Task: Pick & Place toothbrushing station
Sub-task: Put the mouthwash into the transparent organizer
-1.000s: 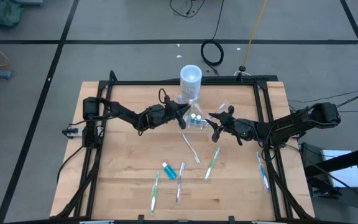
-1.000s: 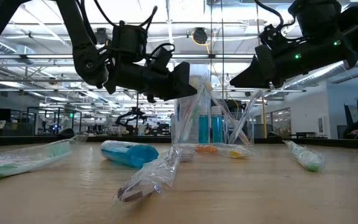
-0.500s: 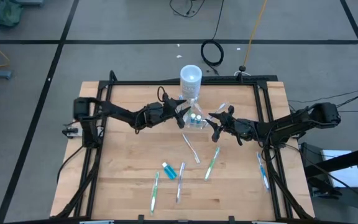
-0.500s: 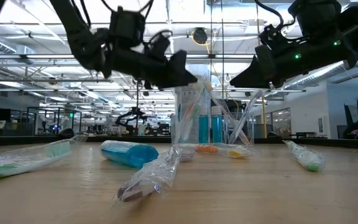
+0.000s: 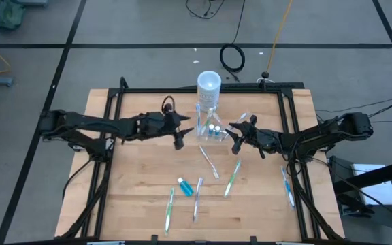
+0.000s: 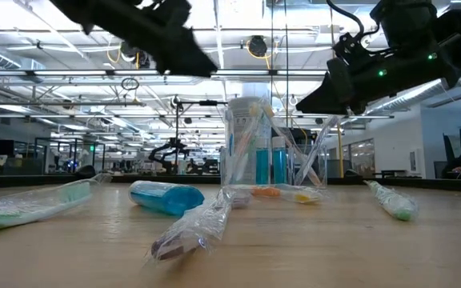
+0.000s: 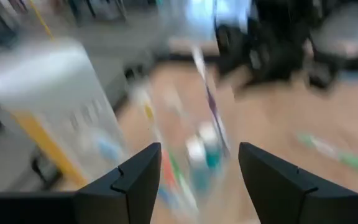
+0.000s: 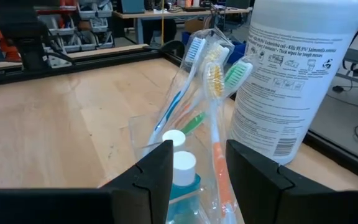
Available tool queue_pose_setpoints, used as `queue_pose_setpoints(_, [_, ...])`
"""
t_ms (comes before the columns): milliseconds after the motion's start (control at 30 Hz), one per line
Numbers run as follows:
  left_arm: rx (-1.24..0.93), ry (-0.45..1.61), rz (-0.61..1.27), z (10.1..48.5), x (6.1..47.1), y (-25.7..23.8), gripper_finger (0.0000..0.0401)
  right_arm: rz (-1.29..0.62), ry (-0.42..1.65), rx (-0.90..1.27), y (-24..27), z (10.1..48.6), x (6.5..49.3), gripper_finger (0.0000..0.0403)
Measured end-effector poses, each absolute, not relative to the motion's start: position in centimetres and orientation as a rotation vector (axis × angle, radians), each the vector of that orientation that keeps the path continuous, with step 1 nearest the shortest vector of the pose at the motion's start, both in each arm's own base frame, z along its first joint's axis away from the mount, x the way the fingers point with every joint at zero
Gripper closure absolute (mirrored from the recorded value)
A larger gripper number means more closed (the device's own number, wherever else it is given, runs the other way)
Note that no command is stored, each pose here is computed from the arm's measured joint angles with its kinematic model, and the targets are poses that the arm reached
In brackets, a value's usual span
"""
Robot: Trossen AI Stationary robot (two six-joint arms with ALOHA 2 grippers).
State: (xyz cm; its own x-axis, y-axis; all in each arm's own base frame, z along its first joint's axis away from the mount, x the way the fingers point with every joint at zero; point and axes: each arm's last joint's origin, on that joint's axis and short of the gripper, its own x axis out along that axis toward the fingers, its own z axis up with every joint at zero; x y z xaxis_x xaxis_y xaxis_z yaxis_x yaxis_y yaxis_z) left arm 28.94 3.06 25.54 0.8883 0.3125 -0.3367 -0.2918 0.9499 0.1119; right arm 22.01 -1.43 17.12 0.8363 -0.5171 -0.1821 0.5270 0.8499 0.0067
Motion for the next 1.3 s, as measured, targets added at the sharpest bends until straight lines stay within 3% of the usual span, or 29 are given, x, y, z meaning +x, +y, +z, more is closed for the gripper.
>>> queue_pose_setpoints(233, [-0.027,0.751,-0.105,22.7,26.6,0.4,0.0178,-0.561,0.217,0.11,-1.4,16.6,21.9,0.0264])
queue_pose_setpoints(467, [0.096,0.856,-0.403,18.8,27.4,-3.8,0.0178,-0.569,0.249,0.132,-1.4,16.2,21.7,0.0264])
queue_pose_setpoints(1000, [0.193,0.911,-0.473,11.6,30.4,-6.9,0.0183,-0.571,0.24,0.131,-1.4,16.2,21.8,0.0264])
queue_pose_setpoints(1300, [0.191,0.887,-0.457,11.7,30.5,-6.8,0.0288,-0.564,0.253,0.059,-1.5,16.3,21.8,0.0264])
